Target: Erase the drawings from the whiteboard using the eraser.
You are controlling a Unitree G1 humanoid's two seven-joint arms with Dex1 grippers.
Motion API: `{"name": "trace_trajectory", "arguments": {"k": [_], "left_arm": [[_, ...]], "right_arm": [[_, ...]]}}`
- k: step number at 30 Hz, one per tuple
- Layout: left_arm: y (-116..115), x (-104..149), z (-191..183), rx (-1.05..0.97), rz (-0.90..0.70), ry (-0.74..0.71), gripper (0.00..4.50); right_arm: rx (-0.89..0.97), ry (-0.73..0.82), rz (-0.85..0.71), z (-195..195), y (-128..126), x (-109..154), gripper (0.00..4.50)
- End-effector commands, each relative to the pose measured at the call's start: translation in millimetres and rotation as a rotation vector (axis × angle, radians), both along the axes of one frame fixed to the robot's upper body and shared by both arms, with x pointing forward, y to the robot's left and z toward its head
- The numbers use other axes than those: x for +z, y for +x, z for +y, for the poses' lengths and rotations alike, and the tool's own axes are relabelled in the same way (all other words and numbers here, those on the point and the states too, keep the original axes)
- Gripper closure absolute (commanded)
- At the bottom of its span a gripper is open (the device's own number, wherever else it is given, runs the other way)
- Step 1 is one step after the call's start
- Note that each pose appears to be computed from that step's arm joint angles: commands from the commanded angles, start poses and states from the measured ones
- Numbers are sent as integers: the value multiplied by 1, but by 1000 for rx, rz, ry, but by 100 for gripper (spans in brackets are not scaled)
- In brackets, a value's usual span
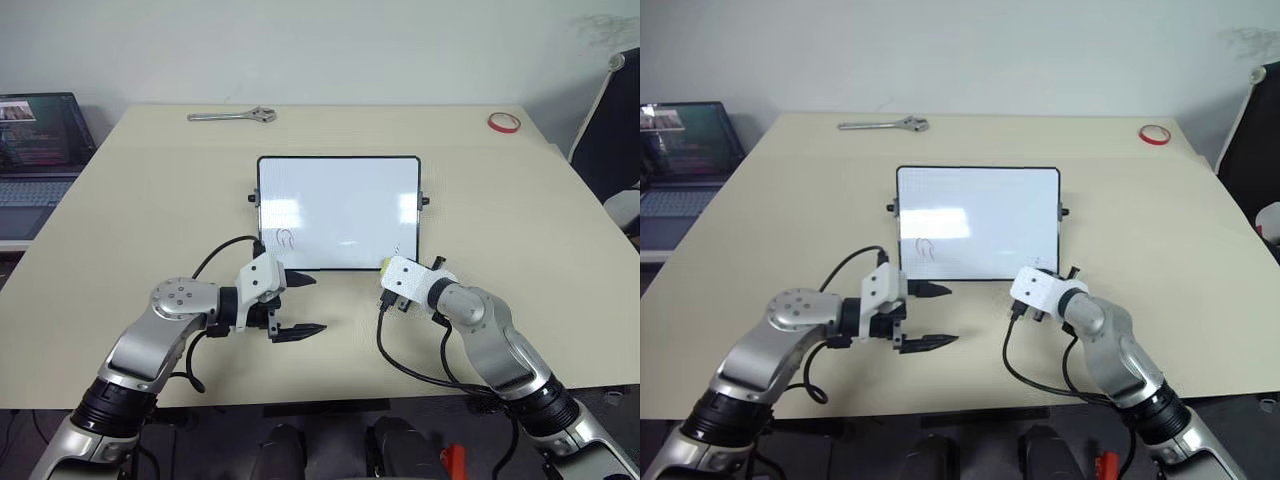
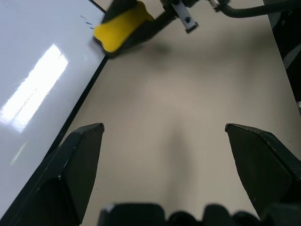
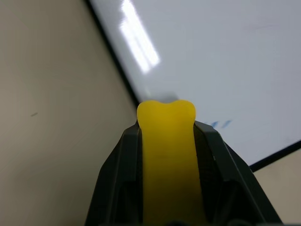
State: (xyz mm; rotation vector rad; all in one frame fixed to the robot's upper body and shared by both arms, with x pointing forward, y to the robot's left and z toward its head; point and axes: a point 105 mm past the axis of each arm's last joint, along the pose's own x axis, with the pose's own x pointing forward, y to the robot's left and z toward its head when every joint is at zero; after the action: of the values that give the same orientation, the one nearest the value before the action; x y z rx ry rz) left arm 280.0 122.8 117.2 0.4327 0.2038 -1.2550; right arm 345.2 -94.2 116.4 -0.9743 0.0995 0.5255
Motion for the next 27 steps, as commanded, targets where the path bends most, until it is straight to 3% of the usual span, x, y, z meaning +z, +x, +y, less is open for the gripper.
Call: {"name": "trace_trajectory", "arguments": {"k": [1, 12, 20, 27], "left_arm": [[1, 12, 0, -4, -54, -7, 0], [1, 12, 1, 5, -53, -11, 0], [1, 13, 1, 8, -51, -13, 0], [2, 13, 4, 25, -49, -17, 0]], "right_arm": [[-107, -9, -93, -25, 15, 19, 338], [-18, -53, 150, -20, -11, -26, 338], [-114, -22, -83, -32, 15, 17, 338], [-44, -31, 31, -24, 3, -3, 338]]}}
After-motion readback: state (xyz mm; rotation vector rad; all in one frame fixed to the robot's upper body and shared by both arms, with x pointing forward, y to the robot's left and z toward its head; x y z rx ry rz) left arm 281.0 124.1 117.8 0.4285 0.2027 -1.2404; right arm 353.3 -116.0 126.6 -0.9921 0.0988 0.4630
